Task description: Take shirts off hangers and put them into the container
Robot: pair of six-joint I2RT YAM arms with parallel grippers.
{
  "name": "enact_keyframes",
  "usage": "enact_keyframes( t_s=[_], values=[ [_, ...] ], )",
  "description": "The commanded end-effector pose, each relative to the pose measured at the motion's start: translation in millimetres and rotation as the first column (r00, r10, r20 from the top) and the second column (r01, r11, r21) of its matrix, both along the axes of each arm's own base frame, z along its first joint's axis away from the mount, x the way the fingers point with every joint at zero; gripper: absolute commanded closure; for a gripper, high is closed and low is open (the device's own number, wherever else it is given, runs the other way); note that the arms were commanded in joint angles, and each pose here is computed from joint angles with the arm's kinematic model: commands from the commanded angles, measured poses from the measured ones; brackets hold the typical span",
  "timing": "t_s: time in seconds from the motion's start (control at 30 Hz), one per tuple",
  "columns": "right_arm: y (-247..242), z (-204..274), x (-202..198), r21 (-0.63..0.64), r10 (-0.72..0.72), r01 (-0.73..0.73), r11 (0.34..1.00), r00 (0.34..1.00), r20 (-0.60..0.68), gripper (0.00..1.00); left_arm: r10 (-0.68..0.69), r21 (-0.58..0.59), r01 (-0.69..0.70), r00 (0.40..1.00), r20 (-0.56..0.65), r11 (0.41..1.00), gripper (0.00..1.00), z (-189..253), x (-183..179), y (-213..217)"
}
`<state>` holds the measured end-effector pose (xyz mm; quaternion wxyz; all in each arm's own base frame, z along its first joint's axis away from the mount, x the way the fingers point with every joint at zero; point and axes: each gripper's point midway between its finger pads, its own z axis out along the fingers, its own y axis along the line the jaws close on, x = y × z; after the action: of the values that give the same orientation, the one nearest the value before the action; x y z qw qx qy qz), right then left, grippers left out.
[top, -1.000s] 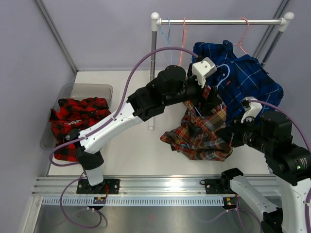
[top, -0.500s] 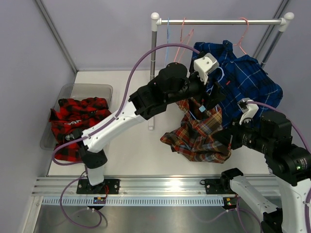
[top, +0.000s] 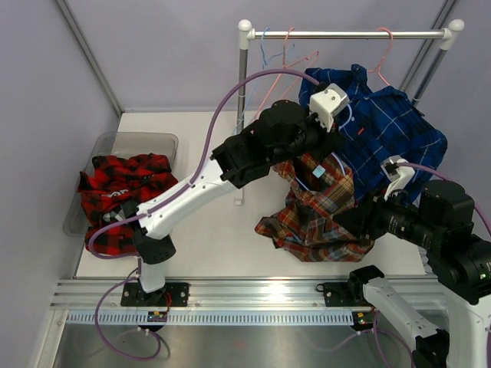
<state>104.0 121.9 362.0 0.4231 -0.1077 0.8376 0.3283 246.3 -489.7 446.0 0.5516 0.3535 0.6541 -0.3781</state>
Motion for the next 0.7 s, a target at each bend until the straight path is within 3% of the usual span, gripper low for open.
enact_keyframes(
  t_s=[0.0, 0.17, 0.47, 0.6, 0.67],
  values=[
    [8, 16, -9, 0.044, 0.061, -0.064, 0.997, 0.996, 0.060, 0.48, 0.196, -0.081, -0.191, 0.979, 0.052, 0.978, 1.00, 51, 20, 49],
    [7, 4, -10, 0.046, 0.054, -0.056, 0.997, 0.997, 0.048, 0.36, 0.299, -0.090, -0.294, 0.953, 0.045, 0.952, 1.00, 69, 34, 91],
    [0, -15, -10, 0.006, 0.030, -0.031, 1.000, 0.999, 0.025, 0.35, 0.346, -0.134, -0.336, 0.936, 0.061, 0.932, 1.00, 96, 32, 132],
    [1, -22, -2, -0.008, 0.028, -0.028, 1.000, 0.999, 0.019, 0.49, 0.323, -0.152, -0.313, 0.945, 0.052, 0.938, 1.00, 99, 28, 132],
    [2, -21, 4, -0.005, 0.015, -0.015, 1.000, 0.999, 0.033, 0.65, 0.323, -0.154, -0.312, 0.945, 0.051, 0.937, 1.00, 100, 27, 133]
  ],
)
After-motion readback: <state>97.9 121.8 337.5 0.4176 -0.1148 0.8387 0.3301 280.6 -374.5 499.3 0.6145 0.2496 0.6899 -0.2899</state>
